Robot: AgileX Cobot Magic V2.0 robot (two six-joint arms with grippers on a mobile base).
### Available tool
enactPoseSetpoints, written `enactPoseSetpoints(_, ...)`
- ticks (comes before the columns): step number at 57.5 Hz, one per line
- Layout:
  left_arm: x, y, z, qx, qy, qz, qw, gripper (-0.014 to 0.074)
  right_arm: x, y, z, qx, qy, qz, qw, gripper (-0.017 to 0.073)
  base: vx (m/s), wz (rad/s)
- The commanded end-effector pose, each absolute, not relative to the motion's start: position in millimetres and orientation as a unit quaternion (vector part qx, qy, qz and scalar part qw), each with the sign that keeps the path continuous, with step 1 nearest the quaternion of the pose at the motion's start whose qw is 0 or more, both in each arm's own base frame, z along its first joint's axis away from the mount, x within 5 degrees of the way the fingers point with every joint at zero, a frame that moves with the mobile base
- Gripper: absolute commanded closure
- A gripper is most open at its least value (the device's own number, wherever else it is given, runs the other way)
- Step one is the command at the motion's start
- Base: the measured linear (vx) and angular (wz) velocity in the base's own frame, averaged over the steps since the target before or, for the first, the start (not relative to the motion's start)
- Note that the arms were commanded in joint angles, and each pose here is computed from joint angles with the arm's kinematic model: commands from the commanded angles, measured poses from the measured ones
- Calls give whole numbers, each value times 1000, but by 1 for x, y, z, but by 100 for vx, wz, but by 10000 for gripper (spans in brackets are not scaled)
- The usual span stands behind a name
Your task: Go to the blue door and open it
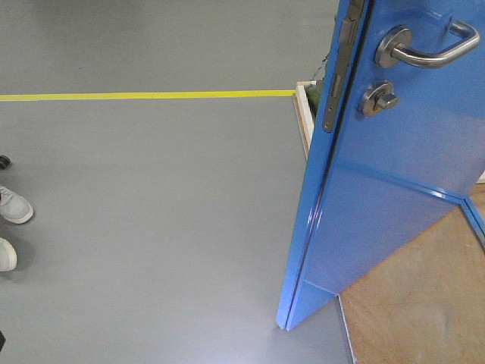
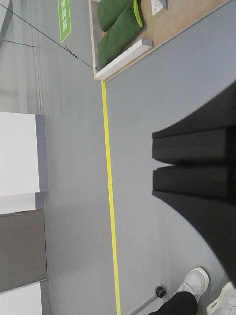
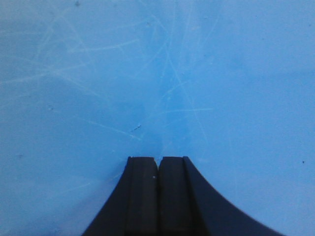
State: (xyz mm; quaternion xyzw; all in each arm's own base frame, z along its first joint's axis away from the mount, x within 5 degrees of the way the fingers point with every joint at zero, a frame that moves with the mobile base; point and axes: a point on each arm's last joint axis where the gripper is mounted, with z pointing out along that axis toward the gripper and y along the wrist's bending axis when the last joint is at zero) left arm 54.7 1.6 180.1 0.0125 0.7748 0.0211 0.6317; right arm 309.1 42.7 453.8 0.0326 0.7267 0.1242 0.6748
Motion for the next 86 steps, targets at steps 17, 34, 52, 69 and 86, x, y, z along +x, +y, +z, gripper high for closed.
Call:
enactPoseSetpoints(17,54,1,197,12,735,15,678,521,289,41,490,45,655,158,738,547,0,0)
enactPoseSetpoints(34,54,1,197,12,735,15,678,521,274,39,502,68,633,193,747,547,0,0)
enactPoseSetpoints(52,54,1,197,12,735,15,678,521,269,38,505,73,629,201,747,547,0,0)
enactPoseSetpoints(69,54,1,197,12,735,15,678,521,270,38,505,73,629,201,747,547,0,0)
enactPoseSetpoints(86,54,1,197,12,735,15,678,521,270,38,505,73,629,201,747,547,0,0)
